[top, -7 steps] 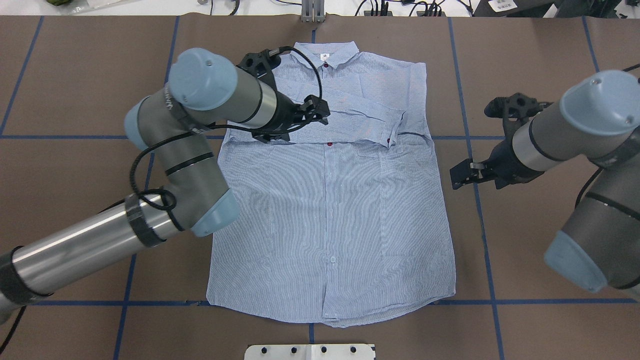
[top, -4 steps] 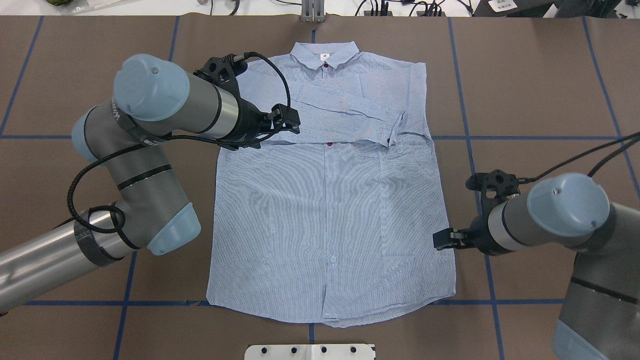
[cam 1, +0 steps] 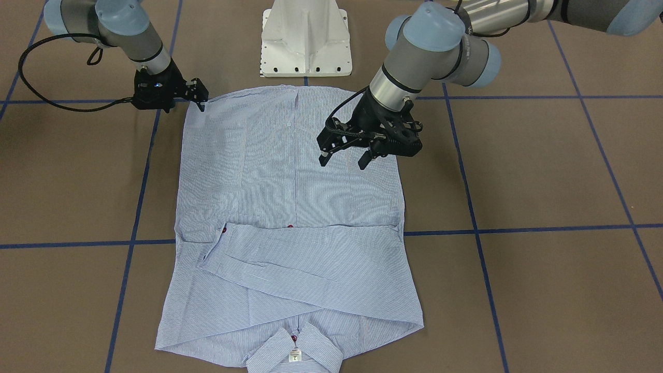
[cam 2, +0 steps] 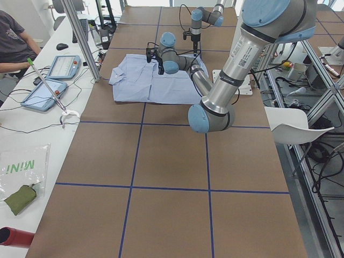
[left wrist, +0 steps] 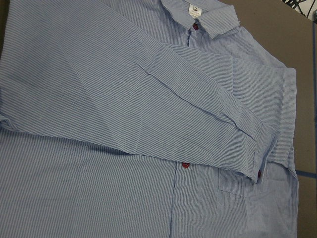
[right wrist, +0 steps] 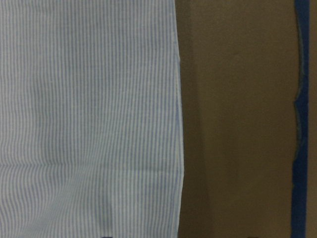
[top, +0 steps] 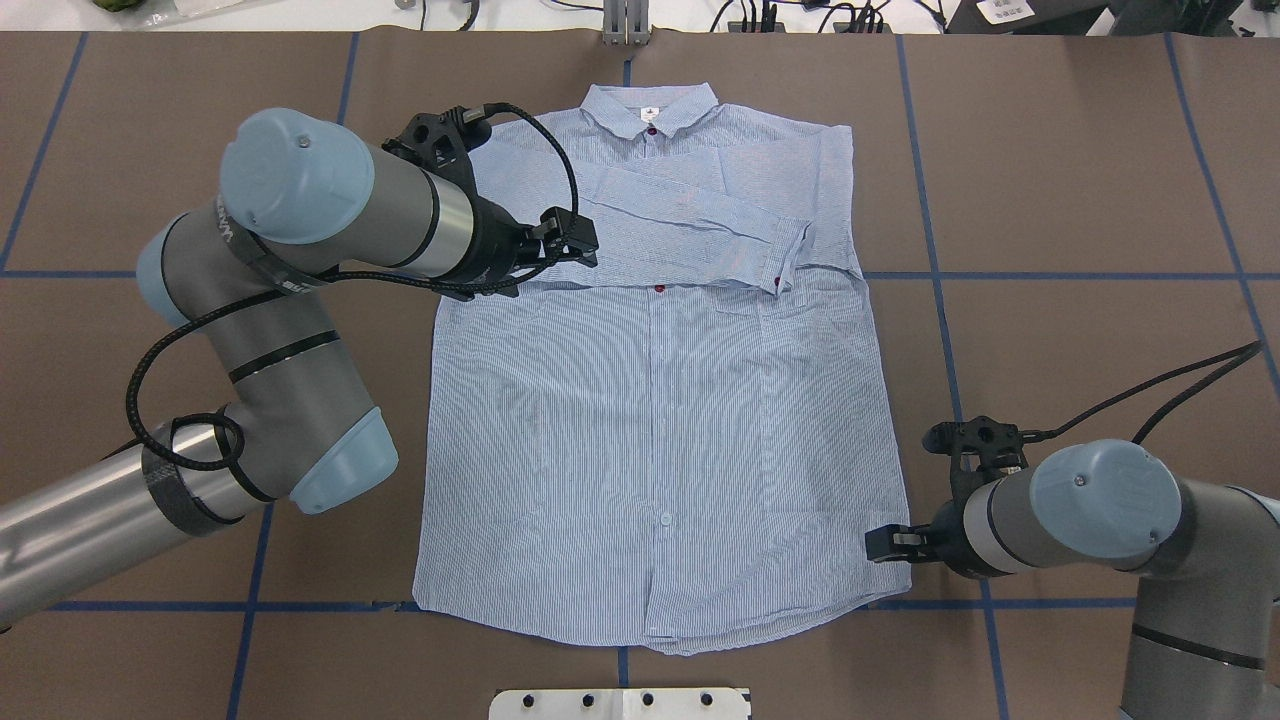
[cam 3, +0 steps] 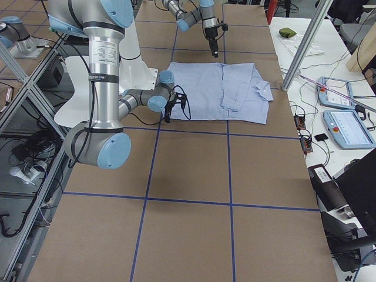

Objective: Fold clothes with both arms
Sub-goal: 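Move both grippers to the bottom hem corners nearest the robot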

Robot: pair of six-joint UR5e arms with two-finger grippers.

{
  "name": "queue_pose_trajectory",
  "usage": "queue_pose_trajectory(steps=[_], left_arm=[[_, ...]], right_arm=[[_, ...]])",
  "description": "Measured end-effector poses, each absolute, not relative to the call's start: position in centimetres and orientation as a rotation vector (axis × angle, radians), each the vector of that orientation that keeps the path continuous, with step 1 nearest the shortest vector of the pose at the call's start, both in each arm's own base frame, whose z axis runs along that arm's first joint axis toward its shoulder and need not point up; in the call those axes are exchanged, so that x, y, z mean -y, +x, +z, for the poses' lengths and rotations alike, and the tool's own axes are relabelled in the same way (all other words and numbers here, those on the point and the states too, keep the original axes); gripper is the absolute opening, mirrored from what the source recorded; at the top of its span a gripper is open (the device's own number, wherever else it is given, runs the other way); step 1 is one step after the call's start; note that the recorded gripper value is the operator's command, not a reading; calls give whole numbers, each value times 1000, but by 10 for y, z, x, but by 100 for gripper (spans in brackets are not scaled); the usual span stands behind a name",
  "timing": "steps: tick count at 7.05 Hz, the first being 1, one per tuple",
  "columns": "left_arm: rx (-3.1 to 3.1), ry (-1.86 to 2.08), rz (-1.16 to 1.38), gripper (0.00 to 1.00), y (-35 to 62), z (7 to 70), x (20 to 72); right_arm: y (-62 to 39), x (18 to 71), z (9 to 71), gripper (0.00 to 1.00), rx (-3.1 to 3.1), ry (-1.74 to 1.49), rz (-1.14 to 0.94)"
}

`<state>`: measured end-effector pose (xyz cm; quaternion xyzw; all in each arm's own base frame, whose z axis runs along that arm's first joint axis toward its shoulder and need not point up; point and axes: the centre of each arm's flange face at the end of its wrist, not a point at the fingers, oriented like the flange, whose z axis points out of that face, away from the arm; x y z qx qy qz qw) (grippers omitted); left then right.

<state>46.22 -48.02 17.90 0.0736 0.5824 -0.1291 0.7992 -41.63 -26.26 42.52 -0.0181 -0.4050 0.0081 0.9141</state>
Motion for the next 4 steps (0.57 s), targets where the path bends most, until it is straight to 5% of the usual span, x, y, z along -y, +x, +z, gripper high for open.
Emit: queue_pose_trajectory(steps=[1,2,4], left_arm=[[-1249,159,-277,99,462,179,480],[-1249,159,-278,99,462,179,480],[-1246,160,-280,99,462,181,481]], right_arm=[[-417,262,427,65,833,-44,14],[-417,261,426,35,834,-49,12],[-418,260,426,33,835,-51,10]])
